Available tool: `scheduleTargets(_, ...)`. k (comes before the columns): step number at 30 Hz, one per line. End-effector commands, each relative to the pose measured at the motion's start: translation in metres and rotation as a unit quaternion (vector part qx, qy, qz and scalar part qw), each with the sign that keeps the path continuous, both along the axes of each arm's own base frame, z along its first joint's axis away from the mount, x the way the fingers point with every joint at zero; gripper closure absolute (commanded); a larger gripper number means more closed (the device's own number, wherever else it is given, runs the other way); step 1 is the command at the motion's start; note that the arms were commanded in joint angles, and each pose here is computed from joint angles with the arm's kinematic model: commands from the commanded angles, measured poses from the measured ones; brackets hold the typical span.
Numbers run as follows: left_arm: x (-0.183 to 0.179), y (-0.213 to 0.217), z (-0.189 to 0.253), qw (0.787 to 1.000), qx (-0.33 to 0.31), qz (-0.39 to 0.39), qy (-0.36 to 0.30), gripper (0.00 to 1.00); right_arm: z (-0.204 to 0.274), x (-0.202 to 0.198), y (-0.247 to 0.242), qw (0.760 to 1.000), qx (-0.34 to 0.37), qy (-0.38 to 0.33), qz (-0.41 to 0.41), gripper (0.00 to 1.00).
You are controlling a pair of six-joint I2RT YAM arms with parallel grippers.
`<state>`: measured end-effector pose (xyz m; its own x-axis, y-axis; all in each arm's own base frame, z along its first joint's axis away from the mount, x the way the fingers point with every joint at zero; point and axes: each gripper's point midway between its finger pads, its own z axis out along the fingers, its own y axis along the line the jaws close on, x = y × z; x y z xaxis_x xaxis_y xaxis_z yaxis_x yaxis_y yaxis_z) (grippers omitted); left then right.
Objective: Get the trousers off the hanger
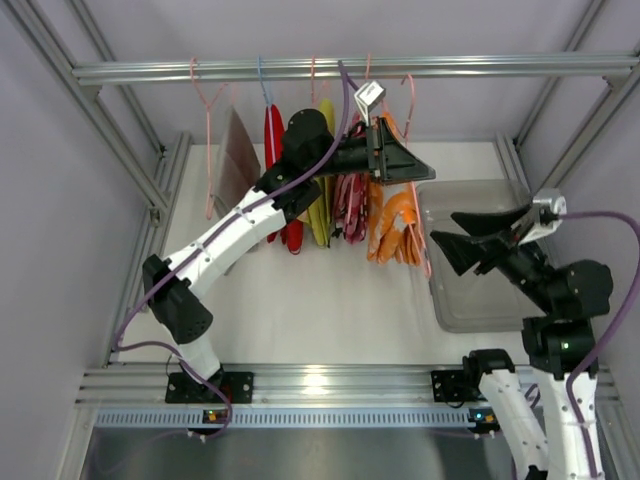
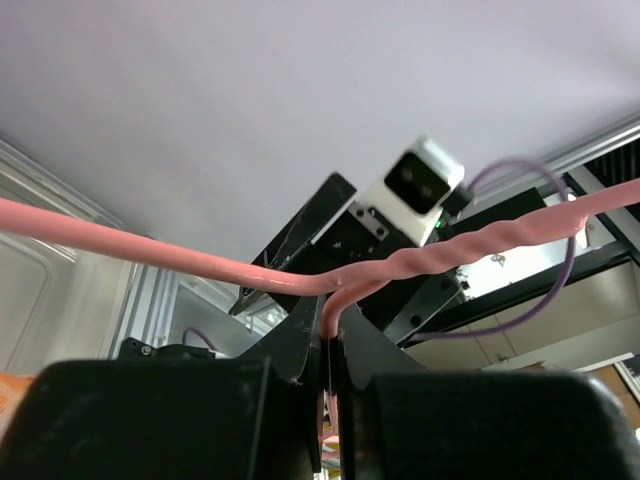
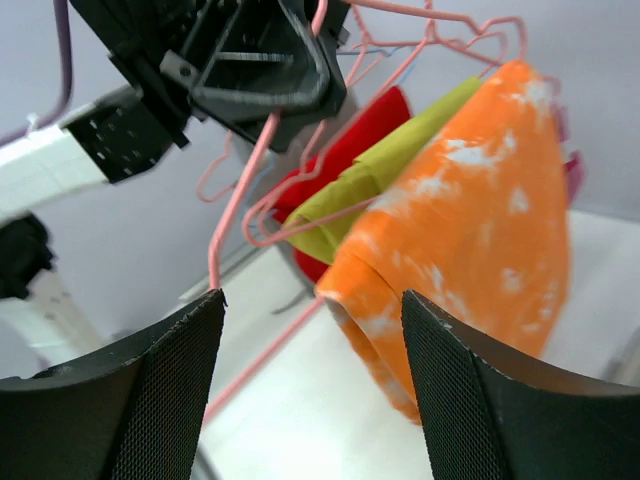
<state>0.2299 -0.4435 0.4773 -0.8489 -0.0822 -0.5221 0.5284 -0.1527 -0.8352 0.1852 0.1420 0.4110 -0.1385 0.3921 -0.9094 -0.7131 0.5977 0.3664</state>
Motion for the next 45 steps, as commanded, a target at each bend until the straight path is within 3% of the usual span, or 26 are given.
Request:
scheduleTargets(1,-0.027,0.030,0.088,0.985,-0.121,-0.002,-0.120,1.00,-0.046,0.015,-0.030,0.991,-0.086,-0.015,-0.104,0.30)
scheduleTargets(15,-0.033,0.041,0.132,0.977,-0.167,0.002,-0.135,1.00,-0.135,0.007,-0.039,0.975,-0.190,-0.033,-0.107,0.32)
scheduleTargets(27,-0.039,0.047,0.149,0.975,-0.180,0.001,-0.128,1.00,-0.157,0.033,-0.025,0.969,-0.219,-0.097,-0.061,0.33)
scheduleTargets(35,-0.038,0.045,0.147,0.977,-0.177,0.001,-0.117,1.00,-0.167,0.044,-0.010,0.965,-0.236,-0.118,-0.010,0.26)
scheduleTargets(45,-0.037,0.041,0.145,0.979,-0.176,-0.001,-0.108,1.00,-0.175,0.073,-0.010,0.955,-0.256,-0.139,-0.064,0.30)
